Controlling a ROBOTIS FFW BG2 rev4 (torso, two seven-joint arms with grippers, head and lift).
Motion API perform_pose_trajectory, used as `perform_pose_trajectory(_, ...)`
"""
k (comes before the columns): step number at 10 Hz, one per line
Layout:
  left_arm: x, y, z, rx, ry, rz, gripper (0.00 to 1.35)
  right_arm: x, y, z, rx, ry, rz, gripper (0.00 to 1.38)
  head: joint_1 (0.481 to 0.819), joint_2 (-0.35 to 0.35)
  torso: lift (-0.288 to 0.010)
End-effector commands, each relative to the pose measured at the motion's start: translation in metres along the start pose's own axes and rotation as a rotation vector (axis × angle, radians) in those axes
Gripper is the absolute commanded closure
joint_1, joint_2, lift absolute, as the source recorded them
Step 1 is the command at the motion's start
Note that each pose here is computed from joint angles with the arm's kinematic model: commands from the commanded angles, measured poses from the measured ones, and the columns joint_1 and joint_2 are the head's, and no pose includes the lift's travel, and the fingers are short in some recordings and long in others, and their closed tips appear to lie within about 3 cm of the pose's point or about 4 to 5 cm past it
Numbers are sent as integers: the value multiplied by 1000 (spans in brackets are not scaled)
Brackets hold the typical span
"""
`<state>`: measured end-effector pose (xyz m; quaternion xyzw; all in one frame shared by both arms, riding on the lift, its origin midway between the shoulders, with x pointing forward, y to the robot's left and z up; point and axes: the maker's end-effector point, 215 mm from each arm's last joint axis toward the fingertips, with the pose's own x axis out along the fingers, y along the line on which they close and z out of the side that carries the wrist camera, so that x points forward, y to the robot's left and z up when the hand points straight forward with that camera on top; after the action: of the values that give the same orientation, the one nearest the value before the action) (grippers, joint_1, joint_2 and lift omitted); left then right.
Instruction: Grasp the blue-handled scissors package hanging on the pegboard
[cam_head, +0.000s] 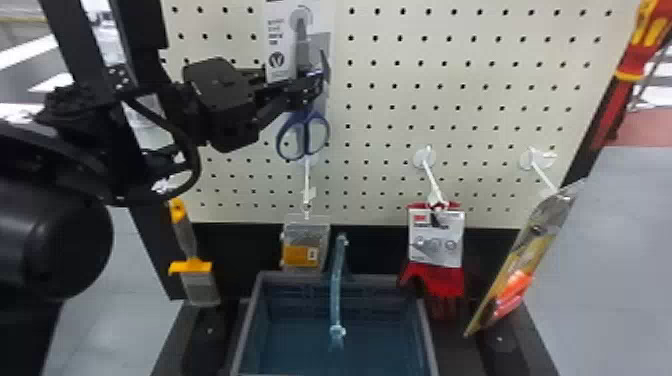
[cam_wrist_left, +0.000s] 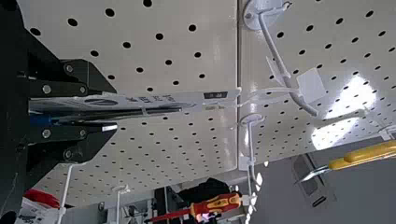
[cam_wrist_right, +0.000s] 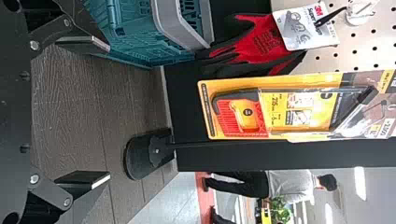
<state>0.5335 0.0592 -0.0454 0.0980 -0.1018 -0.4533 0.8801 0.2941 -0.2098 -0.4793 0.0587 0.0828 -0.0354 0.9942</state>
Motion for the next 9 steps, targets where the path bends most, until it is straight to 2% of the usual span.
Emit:
perform_pose_trajectory(1,0,0,0,2,3,-2,1019,0,0,0,0,0,0,317,549,0,-100)
perform_pose_trajectory(9,0,-2,0,8,2,-11,1041,0,-1,-1,-2,2,-1,318,549,0,-100)
